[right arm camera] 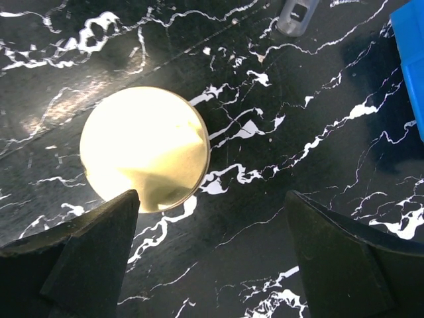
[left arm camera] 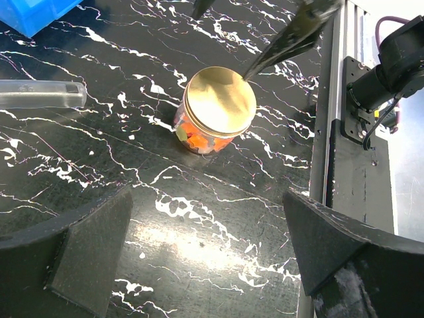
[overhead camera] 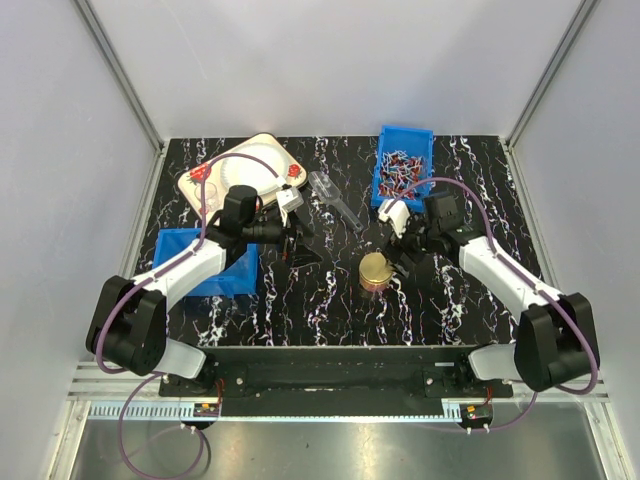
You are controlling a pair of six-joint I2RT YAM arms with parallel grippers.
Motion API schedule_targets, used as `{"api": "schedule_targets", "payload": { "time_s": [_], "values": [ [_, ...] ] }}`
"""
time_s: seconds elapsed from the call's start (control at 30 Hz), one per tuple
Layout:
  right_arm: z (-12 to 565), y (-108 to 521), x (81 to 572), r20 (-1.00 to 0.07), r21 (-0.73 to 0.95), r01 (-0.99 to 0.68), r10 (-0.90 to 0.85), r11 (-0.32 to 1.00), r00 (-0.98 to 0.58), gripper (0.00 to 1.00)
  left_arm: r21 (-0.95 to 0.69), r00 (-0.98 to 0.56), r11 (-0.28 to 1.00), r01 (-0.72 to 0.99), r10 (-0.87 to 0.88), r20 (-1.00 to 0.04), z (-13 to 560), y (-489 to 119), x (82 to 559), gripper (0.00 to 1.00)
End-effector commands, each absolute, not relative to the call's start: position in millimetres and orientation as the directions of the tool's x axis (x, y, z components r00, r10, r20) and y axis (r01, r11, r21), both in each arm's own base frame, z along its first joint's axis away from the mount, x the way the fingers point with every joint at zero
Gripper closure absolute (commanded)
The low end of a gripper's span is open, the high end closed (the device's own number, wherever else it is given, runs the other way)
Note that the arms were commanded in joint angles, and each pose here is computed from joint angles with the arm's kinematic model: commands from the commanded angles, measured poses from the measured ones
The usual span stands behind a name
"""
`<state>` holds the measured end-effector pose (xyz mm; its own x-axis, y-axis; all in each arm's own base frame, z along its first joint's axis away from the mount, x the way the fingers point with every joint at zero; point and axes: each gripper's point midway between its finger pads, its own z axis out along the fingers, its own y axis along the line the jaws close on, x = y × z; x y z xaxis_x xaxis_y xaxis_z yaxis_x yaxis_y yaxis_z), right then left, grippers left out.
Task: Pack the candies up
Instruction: Screw the bottle lid onto the packing bottle.
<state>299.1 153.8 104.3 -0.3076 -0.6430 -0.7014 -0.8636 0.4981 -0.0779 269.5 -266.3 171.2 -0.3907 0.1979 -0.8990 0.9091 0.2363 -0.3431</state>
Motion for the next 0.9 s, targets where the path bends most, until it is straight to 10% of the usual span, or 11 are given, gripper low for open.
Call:
{"api": "schedule_targets", "payload": {
  "time_s": [0.0, 0.47, 0.87],
  "values": [
    [140, 160, 295, -0.751, -0.103, -0.877, -0.615, 0.469, -0.241, 0.04, -0.300, -0.336, 0.197, 0.933, 0.179, -0.925, 181, -272, 268, 0.01],
    [76, 141, 299, -0.640, -0.108, -0.871, -0.704, 0.480, -0.309, 0.06, -0.296, -0.331, 0.195, 0.935, 0.181, -0.926, 181, -272, 267, 0.01],
    [149, 157, 305, -0.748, -0.134, -0.862, -0.621, 0.488, -0.235, 0.03, -0.302, -0.340, 0.178, 0.936, 0.248, -0.907, 159, -285, 265, 0.01]
  ]
}}
